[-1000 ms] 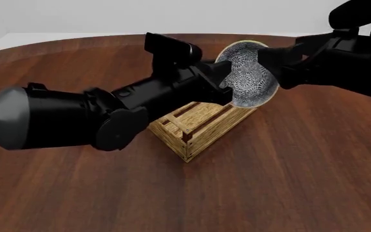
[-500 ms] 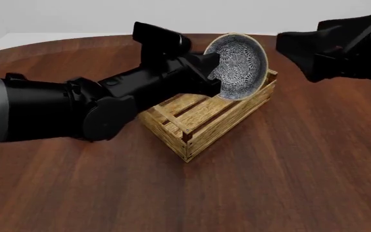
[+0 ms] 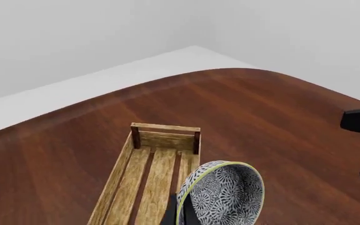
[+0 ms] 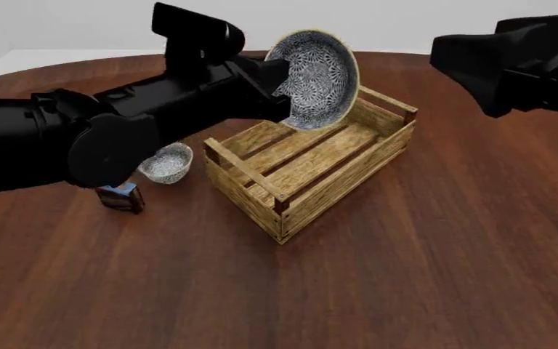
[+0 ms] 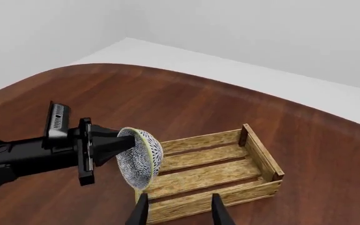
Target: Stack the right bowl on the left bowl and place them in the tray.
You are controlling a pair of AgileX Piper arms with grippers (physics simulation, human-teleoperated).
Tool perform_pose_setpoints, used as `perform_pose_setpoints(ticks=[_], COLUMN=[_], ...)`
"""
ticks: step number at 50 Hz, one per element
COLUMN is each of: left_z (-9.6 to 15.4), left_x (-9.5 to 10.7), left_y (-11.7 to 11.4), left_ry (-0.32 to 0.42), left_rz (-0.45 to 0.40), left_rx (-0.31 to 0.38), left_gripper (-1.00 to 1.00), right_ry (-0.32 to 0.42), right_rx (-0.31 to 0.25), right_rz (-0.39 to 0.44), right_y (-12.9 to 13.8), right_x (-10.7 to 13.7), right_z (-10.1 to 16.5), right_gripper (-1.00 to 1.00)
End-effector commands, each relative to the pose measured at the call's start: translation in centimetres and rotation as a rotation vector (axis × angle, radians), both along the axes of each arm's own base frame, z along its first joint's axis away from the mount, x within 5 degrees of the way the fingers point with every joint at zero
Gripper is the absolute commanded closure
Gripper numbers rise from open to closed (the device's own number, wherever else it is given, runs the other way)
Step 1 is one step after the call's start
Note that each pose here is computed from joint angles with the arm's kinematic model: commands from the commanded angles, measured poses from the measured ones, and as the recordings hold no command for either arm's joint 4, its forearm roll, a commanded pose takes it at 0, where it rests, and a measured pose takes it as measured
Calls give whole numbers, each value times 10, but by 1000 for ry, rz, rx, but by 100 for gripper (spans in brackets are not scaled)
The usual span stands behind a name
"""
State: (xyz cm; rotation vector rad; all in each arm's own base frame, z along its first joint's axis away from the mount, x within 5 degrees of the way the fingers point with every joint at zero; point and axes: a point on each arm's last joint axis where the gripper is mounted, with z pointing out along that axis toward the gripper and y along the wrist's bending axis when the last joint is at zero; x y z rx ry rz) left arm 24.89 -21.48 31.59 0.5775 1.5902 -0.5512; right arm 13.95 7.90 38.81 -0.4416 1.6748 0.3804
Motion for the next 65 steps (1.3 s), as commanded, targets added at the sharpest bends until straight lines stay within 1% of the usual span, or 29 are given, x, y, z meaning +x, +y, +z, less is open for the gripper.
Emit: perform_pose_setpoints(ticks=[1, 8, 12, 13, 22, 27, 28, 29, 33, 35, 36, 41, 42, 43, 47, 50, 51, 52, 54, 56, 59, 60, 62, 65], left_z=[13, 21, 23, 23, 25, 28, 27, 29, 30, 33, 34, 38, 38, 41, 43, 43, 43, 43, 42, 45, 46, 46, 49, 48], left_x=[-2, -5, -6, -4, -1, -4, -3, -2, -2, -2, 0, -2, -5, -4, -4, -3, -3, -2, -2, -1, -3, -5, -9, -8], left_y=[18, 25, 28, 29, 39, 47, 50, 56, 59, 65, 71, 71, 66, 71, 74, 72, 72, 75, 76, 86, 85, 86, 86, 88], left_ry=[-7, 4, 9, 8, 27, 13, 0, -2, -5, -13, -24, -13, 9, -5, -13, 20, 20, 7, 6, 0, 3, -12, 8, 9], left_rz=[41, 53, 58, 63, 95, 109, 116, 136, 144, 161, 182, 181, 160, 176, 185, 185, 185, 191, 195, 225, 219, 212, 211, 216], left_rx=[9, 14, 14, 28, 43, 47, 64, 50, 62, 64, 78, 67, 43, 60, 73, 51, 51, 72, 74, 86, 92, 131, 103, 119], left_gripper=[100, 100, 100, 100, 100, 100, 100, 100, 100, 100, 100, 100, 100, 100, 100, 100, 100, 100, 100, 100, 100, 100, 100, 100], right_ry=[-2, -6, -5, -4, -6, -7, -7, -7, -7, -8, -9, -13, -13, -14, -11, -11, -11, -11, -12, -13, -16, -17, -19, -21], right_rx=[2, 16, 14, 14, 15, 17, 17, 18, 20, 20, 20, 18, 18, 17, 12, 9, 9, 10, 10, 10, 9, 7, 6, 5], right_rz=[5, 7, 10, 11, 20, 28, 30, 32, 41, 45, 45, 50, 50, 52, 51, 45, 45, 41, 38, 33, 30, 30, 30, 30], right_y=[1, 2, 4, 4, 8, 11, 12, 13, 16, 18, 18, 21, 22, 23, 25, 25, 25, 25, 24, 23, 23, 23, 22, 22], right_x=[0, 1, 3, 3, 6, 9, 10, 10, 12, 14, 15, 18, 19, 20, 24, 26, 26, 27, 27, 28, 29, 29, 28, 28], right_z=[1, 5, 4, 4, 6, 7, 7, 7, 8, 8, 9, 9, 9, 9, 7, 6, 6, 6, 6, 6, 6, 6, 7, 7], right_gripper=[-100, -100, -100, -100, -100, -100, -100, -100, -100, -100, -100, -100, -100, -100, -100, -100, -100, -100, -100, -100, -100, -100, -100, -100])
